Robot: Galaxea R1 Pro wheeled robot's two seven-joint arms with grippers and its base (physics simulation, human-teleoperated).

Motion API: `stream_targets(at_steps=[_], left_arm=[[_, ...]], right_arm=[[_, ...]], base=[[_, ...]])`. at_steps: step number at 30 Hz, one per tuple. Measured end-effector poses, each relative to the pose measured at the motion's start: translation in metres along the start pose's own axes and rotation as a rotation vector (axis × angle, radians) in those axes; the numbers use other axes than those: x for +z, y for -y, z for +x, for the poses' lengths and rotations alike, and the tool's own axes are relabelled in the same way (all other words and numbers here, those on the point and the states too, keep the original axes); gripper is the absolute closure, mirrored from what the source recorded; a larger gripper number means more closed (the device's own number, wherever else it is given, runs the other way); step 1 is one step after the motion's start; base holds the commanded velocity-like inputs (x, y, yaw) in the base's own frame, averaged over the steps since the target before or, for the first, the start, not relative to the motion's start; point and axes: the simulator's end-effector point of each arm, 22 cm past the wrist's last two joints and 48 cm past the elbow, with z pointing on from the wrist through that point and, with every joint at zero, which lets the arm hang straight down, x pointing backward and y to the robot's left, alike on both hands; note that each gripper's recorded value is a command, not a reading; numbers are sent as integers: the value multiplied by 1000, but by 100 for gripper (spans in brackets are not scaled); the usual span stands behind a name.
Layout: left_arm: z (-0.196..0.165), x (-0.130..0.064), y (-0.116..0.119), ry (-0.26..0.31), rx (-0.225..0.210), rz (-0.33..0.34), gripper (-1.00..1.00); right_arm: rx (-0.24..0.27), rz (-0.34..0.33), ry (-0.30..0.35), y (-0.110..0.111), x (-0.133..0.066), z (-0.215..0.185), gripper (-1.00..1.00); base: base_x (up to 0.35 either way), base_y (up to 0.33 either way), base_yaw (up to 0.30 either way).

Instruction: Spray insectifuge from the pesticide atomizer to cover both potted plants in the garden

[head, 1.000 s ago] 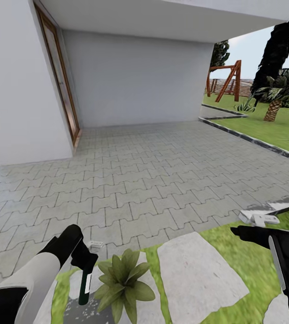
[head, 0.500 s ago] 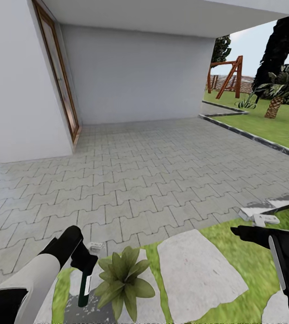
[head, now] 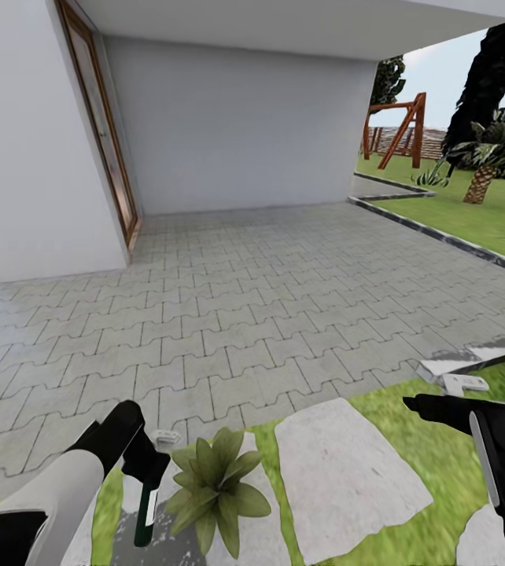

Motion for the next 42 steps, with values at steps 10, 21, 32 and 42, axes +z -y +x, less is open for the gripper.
stream_targets(at_steps=[10, 21, 32, 42], left_arm=[[2, 8, 3, -16, 1, 8, 100], [4, 15, 6, -29, 3, 14, 100], [5, 21, 5, -39, -3, 20, 100], [6, 23, 5, -42, -5, 22, 100]], right_arm=[[-3, 2, -14, 0, 6, 5, -100], [-5, 3, -29, -1, 11, 11, -100], [-7, 6, -45, 0, 17, 17, -100], [-8, 6, -49, 0, 18, 18, -100]], base=[[0, 0, 0], [0, 0, 0], [0, 0, 48], [0, 21, 14]])
